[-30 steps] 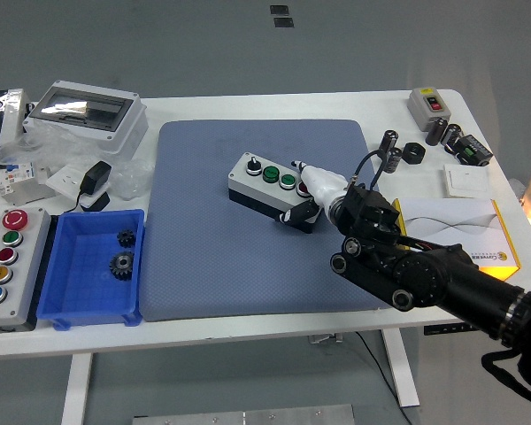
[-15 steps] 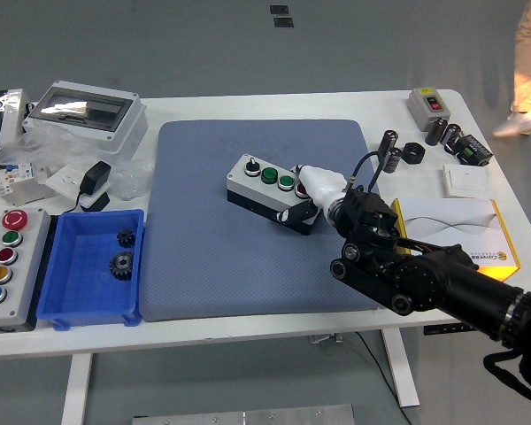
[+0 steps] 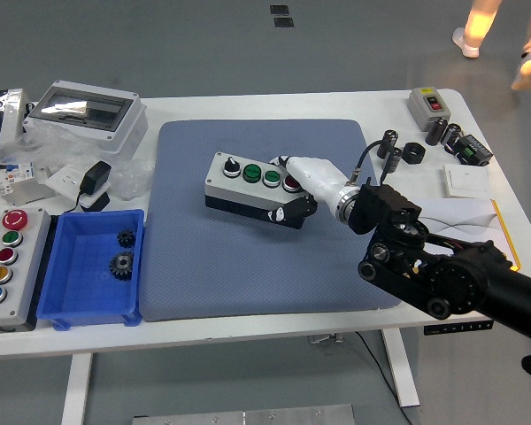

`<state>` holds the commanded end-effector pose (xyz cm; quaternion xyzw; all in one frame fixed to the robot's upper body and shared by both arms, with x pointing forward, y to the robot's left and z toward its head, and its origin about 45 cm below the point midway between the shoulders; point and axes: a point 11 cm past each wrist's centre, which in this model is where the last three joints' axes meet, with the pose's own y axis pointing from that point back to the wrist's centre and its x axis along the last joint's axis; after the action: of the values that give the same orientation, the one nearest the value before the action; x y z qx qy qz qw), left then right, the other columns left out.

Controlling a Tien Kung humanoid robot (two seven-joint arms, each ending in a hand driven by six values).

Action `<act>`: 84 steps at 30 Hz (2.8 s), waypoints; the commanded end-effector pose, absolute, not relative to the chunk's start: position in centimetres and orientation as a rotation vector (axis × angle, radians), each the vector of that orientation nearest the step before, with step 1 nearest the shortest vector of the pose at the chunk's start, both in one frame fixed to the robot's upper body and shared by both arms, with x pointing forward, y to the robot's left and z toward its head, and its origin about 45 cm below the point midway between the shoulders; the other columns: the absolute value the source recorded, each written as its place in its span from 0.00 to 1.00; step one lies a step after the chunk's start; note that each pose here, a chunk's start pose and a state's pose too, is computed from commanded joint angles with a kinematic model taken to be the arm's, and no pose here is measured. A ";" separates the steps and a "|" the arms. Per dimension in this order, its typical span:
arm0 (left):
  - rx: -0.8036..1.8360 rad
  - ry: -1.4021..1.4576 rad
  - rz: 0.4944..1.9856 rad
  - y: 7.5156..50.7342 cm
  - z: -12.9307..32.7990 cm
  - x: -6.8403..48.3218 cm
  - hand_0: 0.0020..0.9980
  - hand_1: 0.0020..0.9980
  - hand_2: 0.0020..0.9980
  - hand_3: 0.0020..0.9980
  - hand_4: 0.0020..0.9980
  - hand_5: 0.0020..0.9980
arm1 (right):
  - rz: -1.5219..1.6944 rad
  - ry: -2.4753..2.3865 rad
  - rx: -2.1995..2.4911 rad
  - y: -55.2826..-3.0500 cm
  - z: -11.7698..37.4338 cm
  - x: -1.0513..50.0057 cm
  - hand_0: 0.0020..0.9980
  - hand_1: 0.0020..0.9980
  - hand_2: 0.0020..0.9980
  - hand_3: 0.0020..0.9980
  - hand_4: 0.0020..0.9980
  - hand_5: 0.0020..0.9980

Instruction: Pick up the button,place it on the desk,press the button,press the button

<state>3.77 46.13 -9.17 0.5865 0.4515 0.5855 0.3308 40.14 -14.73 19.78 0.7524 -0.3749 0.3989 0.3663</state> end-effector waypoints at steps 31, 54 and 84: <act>1.537 1.172 1.521 45.9 -9.2 4.0 0.67 0.63 0.57 0.60 0.65 0.24 | 1.192 -0.735 1.932 -17.4 16.6 36.7 0.60 0.59 0.58 0.53 0.00 0.00; 1.538 1.172 1.522 46.0 -9.2 3.9 0.67 0.63 0.57 0.60 0.65 0.24 | 1.075 -0.750 1.966 -17.9 16.0 36.5 0.87 0.81 0.82 0.87 0.15 0.07; 1.541 1.175 1.518 46.0 -9.2 3.8 0.67 0.63 0.57 0.60 0.64 0.23 | 0.888 -0.782 2.067 -18.8 16.8 36.5 0.91 0.86 0.86 0.93 0.21 0.02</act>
<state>3.78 45.96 -9.23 0.5903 0.4500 0.5813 0.3334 36.50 -18.76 16.76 0.8060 -0.3051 0.3463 0.3708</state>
